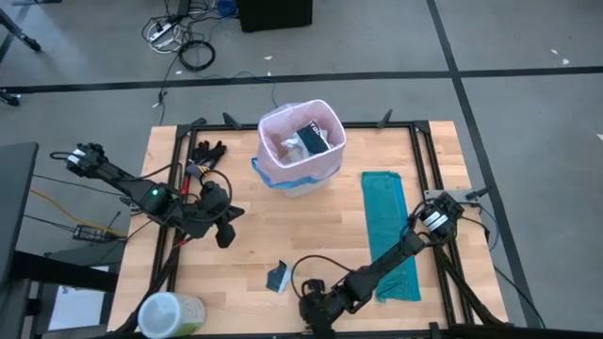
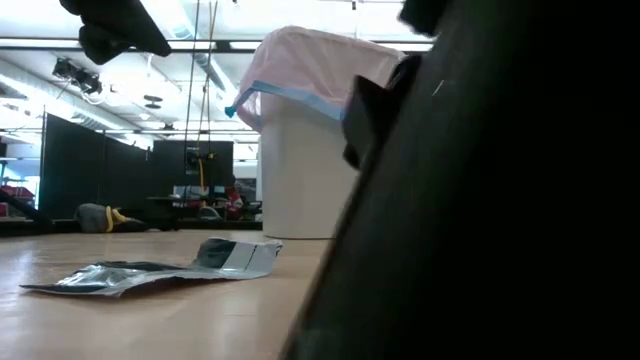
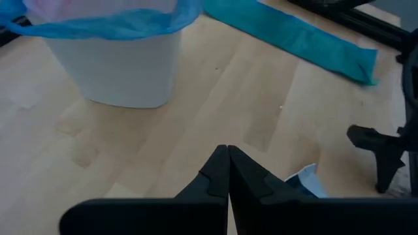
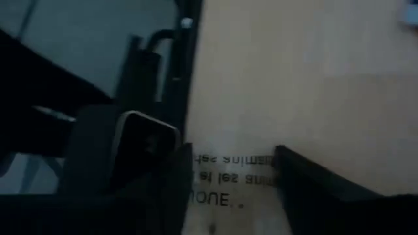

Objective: Place trash/remove bag and relplace
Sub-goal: Put the transparent plastic into the white trash bin

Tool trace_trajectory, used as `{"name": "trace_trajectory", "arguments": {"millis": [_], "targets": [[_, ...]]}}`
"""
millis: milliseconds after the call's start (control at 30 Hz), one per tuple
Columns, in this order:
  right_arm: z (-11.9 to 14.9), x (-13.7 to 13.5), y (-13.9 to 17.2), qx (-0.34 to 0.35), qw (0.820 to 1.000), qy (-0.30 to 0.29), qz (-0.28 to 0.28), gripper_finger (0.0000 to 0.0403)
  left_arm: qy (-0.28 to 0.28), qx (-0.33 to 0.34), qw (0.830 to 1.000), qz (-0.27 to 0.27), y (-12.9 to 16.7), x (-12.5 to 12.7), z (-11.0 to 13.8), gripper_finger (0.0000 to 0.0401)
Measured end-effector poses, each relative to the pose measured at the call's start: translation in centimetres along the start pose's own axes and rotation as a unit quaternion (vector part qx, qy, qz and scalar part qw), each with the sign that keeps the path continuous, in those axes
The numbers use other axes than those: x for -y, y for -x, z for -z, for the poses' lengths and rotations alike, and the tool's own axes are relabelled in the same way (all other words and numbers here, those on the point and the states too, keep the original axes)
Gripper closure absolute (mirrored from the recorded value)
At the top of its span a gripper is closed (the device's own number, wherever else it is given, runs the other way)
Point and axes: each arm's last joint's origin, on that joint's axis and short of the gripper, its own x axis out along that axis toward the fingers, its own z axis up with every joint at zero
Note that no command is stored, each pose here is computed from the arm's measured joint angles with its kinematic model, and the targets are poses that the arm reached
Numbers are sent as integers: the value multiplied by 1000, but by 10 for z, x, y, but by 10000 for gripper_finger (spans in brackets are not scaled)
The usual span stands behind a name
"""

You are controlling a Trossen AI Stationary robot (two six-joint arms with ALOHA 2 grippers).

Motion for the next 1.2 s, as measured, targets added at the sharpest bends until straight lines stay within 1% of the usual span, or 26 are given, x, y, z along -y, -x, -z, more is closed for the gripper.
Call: {"name": "trace_trajectory", "arguments": {"millis": [67, 133, 167, 200, 300, 333, 467, 533, 600, 667, 767, 867, 933, 1000, 1100, 1200], "targets": [[4, 0, 0, -4, 1000, -9, 21, 272, 1, 0, 1000, 1, 0, 0, 0, 393], [7, 1, 1, -11, 999, -9, 39, 350, 0, 0, 1000, 1, -1, 1, 0, 393], [8, 2, 1, -14, 999, -10, 43, 376, 0, 0, 1000, 0, -1, 1, 0, 393], [7, 2, 1, -15, 999, -15, 44, 386, -1, 0, 1000, -1, -1, 1, 0, 393], [6, 4, 2, -11, 998, -35, 50, 398, 3, 1, 1000, 0, -1, 1, 0, 393], [5, 4, 4, -8, 998, -34, 55, 400, 9, 1, 1000, 0, -1, 1, 0, 393], [0, 7, 23, -13, 995, -2, 103, 402, 13, 3, 1000, 1, -1, 1, 0, 393], [-5, 13, 38, -25, 991, 7, 135, 403, 13, 4, 1000, 1, -1, 1, 0, 393], [-8, 24, 57, -46, 982, 24, 184, 403, 17, 7, 1000, 4, -1, 2, -1, 393], [-17, 31, 74, -41, 977, 22, 209, 403, 21, 12, 1000, 7, -1, 3, -2, 393], [-32, 42, 113, -31, 970, 15, 240, 403, 24, 19, 999, 12, -1, 4, -3, 393], [-54, 56, 151, 23, 969, -8, 246, 403, 28, 22, 999, 15, -1, 5, -4, 393], [-71, 65, 187, 73, 968, -18, 241, 403, 30, 26, 999, 18, -1, 6, -5, 393], [-84, 74, 223, 131, 961, -28, 241, 403, 33, 30, 999, 20, -1, 6, -6, 393], [-97, 91, 273, 207, 941, -32, 267, 403, 38, 42, 998, 24, -1, 8, -8, 393], [-107, 112, 322, 285, 906, -34, 310, 403, 38, 55, 997, 36, 0, 10, -11, 393]]}}
